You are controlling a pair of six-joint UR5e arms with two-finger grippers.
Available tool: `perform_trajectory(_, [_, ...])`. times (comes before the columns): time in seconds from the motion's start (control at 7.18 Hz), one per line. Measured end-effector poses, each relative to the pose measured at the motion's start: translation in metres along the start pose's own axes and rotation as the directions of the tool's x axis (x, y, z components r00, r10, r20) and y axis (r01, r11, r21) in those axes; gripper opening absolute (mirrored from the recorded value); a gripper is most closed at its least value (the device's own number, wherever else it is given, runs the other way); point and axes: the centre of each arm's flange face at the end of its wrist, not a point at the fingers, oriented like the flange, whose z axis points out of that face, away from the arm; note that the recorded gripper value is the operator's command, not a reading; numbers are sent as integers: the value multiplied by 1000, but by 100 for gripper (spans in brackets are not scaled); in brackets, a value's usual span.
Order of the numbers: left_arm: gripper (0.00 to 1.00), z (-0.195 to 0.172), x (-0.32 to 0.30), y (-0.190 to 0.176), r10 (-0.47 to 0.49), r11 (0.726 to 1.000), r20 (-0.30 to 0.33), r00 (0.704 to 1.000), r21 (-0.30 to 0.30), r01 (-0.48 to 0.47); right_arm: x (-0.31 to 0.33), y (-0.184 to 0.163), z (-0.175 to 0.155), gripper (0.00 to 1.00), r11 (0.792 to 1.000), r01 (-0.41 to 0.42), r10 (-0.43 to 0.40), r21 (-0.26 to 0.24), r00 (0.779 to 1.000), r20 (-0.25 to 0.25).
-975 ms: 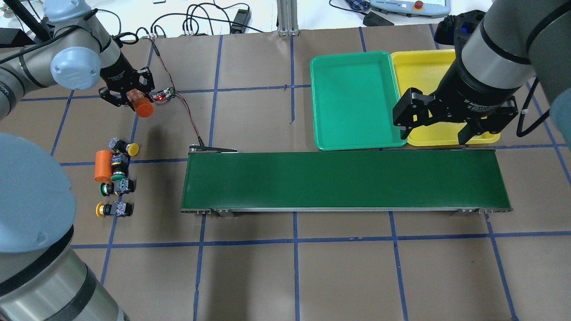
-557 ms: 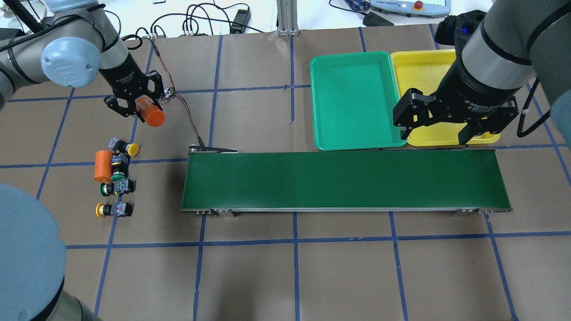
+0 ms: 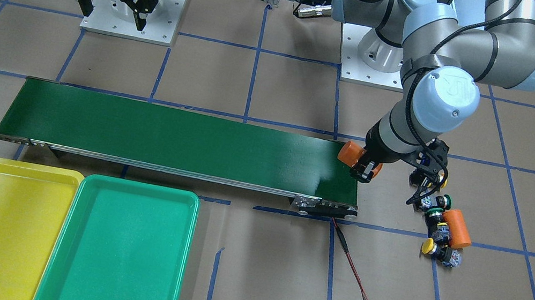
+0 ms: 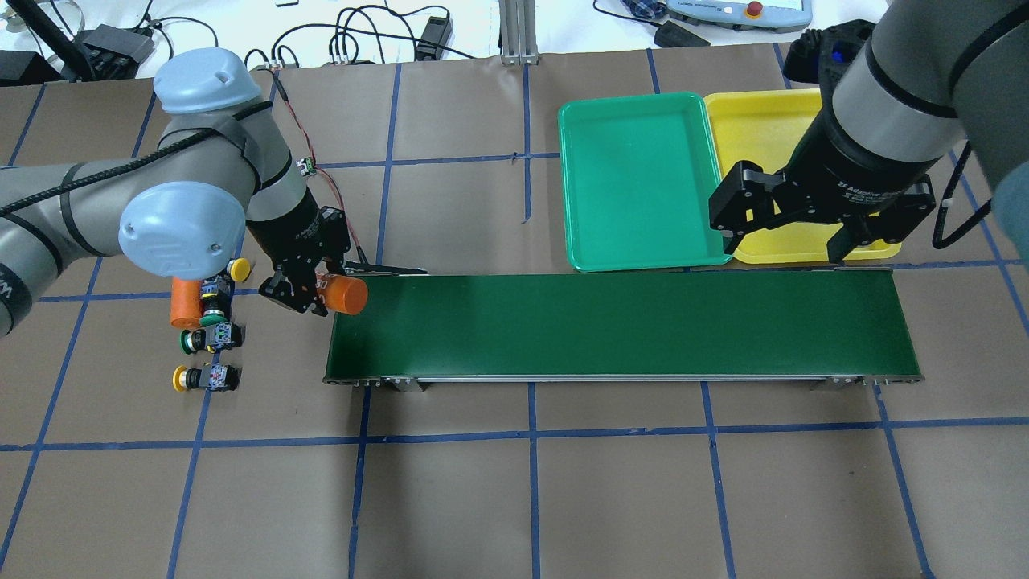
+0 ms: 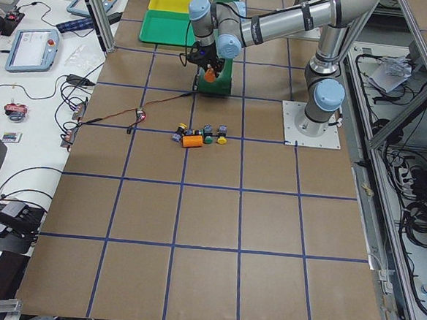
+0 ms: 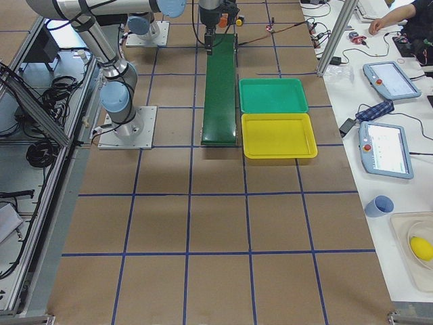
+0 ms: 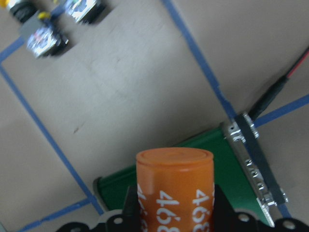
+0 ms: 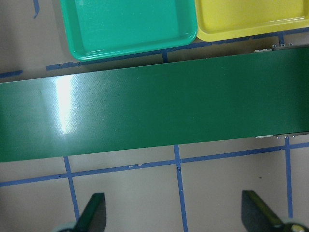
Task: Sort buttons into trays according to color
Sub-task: 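Lower the cylinder onto the green conveyor belt and open the left gripper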
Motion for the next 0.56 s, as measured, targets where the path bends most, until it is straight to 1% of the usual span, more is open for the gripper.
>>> perform_trajectory(0.14, [6, 10, 2, 12, -47, 999, -14, 999, 9, 47, 0, 0, 0, 100, 1000, 0, 0, -4, 1000, 0])
perform_trajectory(0.28, [14, 23, 2, 19, -85, 996, -21, 996, 14, 85, 0, 1, 2, 100, 1000, -1, 1, -14, 1000, 1])
perform_trajectory(0.42, [23, 32, 4, 23, -102, 994, -40, 994, 21, 103, 0, 3, 5, 100, 1000, -2, 2, -28, 1000, 5])
perform_trajectory(0.56, [57, 40, 6, 24, -111, 993, -47, 993, 23, 112, -1, 3, 6, 100, 999, -3, 3, -33, 1000, 9])
